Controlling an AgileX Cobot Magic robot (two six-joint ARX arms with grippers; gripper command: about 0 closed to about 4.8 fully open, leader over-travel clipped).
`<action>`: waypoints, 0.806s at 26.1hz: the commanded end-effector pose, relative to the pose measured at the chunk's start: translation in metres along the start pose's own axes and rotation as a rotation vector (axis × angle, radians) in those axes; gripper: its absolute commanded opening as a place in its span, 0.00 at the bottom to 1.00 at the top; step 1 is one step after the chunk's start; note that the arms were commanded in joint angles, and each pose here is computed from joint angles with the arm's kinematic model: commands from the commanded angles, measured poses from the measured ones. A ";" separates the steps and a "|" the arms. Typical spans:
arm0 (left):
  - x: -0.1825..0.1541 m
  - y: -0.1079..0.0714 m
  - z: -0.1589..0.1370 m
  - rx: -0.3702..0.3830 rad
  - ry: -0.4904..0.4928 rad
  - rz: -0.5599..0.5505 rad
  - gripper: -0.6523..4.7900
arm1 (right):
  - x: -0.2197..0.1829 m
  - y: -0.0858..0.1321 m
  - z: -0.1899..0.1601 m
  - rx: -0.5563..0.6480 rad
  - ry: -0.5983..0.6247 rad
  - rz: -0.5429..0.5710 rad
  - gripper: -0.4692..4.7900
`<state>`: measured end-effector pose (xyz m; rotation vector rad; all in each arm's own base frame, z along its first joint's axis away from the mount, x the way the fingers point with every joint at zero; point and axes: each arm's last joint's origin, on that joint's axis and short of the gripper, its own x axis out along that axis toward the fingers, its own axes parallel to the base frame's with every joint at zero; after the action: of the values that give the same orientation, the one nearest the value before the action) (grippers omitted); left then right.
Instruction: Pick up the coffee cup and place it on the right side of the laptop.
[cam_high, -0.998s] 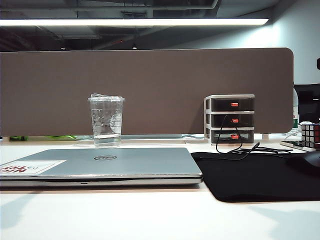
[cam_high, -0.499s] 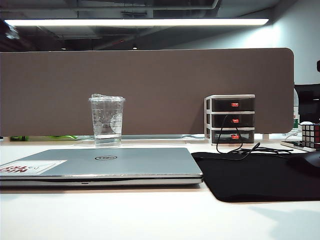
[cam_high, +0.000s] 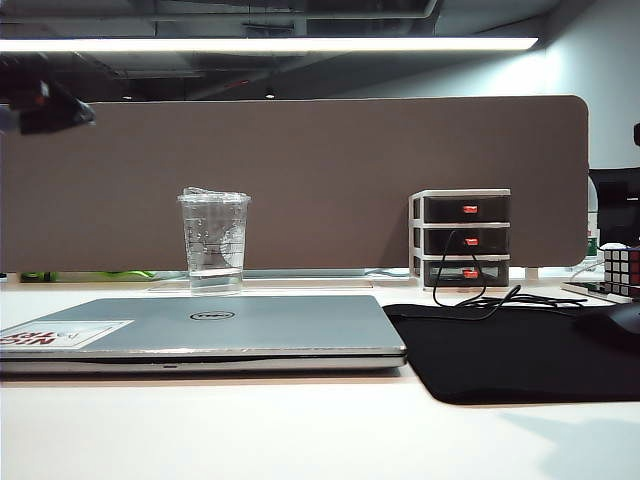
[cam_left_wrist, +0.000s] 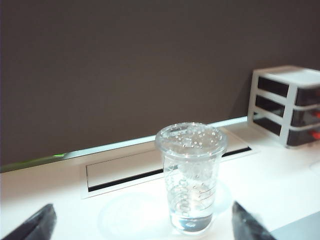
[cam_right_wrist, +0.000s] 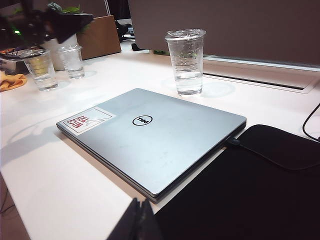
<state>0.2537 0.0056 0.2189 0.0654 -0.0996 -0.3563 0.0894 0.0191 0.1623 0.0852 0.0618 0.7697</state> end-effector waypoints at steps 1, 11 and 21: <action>0.014 0.007 -0.008 0.055 0.005 -0.086 1.00 | 0.000 0.000 -0.001 -0.004 -0.002 0.001 0.09; 0.075 0.031 -0.052 0.026 0.045 -0.206 1.00 | 0.000 0.000 -0.001 -0.021 -0.001 0.000 0.09; 0.135 0.053 -0.091 -0.024 0.061 -0.414 1.00 | 0.001 0.000 -0.001 -0.024 0.000 0.000 0.09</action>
<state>0.4018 0.0130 0.1452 0.0871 -0.0242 -0.6983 0.0894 0.0192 0.1622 0.0670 0.0551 0.7702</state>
